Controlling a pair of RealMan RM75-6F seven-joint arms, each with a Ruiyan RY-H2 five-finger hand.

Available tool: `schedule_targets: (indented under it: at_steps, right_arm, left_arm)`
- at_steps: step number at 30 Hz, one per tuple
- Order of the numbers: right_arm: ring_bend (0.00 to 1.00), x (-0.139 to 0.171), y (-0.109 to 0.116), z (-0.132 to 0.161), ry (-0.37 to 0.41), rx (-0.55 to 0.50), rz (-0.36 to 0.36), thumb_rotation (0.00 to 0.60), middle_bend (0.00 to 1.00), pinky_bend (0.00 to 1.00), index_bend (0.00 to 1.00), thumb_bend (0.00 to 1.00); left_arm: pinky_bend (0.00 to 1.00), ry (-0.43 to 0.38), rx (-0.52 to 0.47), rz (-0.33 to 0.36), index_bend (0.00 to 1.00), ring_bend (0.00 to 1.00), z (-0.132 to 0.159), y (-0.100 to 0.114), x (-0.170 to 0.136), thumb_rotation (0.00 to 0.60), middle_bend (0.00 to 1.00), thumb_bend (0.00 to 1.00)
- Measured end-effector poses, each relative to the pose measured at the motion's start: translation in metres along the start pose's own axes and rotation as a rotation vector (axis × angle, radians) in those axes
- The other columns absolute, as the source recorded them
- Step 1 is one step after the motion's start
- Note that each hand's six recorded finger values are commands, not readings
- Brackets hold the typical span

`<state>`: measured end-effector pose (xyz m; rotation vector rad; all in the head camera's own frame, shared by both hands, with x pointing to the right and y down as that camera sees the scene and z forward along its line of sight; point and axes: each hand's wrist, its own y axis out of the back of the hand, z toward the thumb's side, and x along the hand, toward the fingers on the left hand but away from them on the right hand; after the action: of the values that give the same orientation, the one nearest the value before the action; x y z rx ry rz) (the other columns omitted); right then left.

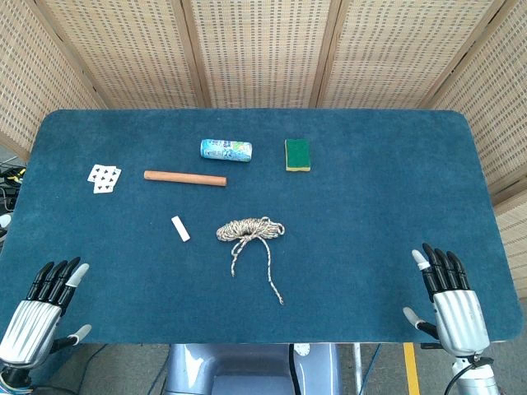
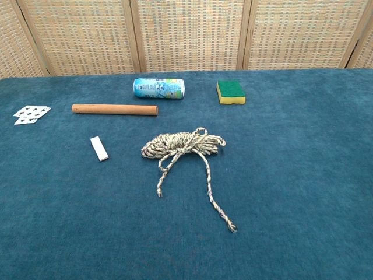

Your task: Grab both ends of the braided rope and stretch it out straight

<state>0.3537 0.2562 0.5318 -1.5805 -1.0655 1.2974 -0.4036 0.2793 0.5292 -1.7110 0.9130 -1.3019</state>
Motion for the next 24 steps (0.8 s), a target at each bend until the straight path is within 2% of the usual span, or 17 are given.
schedule_targets:
  at_steps: [5,11,13,16,19,22,24]
  right_arm:
    - [0.0,-0.001,-0.002,0.001,0.006,-0.001,0.008,0.6,0.0,0.0,0.02,0.0]
    - [0.0,-0.012,-0.011,0.007,0.04,0.017,0.054,0.6,0.0,0.0,0.13,0.02]
    - [0.0,-0.021,-0.013,0.014,0.08,0.035,0.078,0.6,0.0,0.0,0.18,0.1]
    - [0.0,-0.038,-0.015,0.028,0.163,0.073,0.108,0.6,0.0,0.0,0.26,0.38]
    - [0.0,-0.055,-0.019,0.046,0.273,0.151,0.136,0.6,0.0,0.0,0.28,0.58]
    - [0.0,-0.067,-0.027,0.063,0.371,0.2,0.18,0.6,0.0,0.0,0.29,0.69]
    - [0.0,-0.074,-0.033,0.076,0.436,0.218,0.212,0.6,0.0,0.0,0.3,0.72]
  left_arm:
    - [0.0,-0.006,0.001,-0.003,0.0,0.0,0.001,-0.001,0.001,0.6,0.0,0.0]
    - [0.0,-0.005,0.01,-0.009,0.0,0.0,0.003,-0.005,0.003,0.6,0.0,0.0]
    - [0.0,-0.005,0.01,-0.009,0.0,0.0,0.004,-0.005,0.004,0.6,0.0,0.0]
    - [0.0,-0.001,0.013,-0.009,0.0,0.0,0.005,-0.006,0.006,0.6,0.0,0.0]
    - [0.0,0.005,0.015,-0.016,0.0,0.0,0.005,-0.009,0.009,0.6,0.0,0.0]
    - [0.0,0.011,0.02,-0.028,0.0,0.0,0.005,-0.012,0.012,0.6,0.0,0.0]
    - [0.0,0.012,0.027,-0.035,0.0,0.0,0.006,-0.014,0.014,0.6,0.0,0.0]
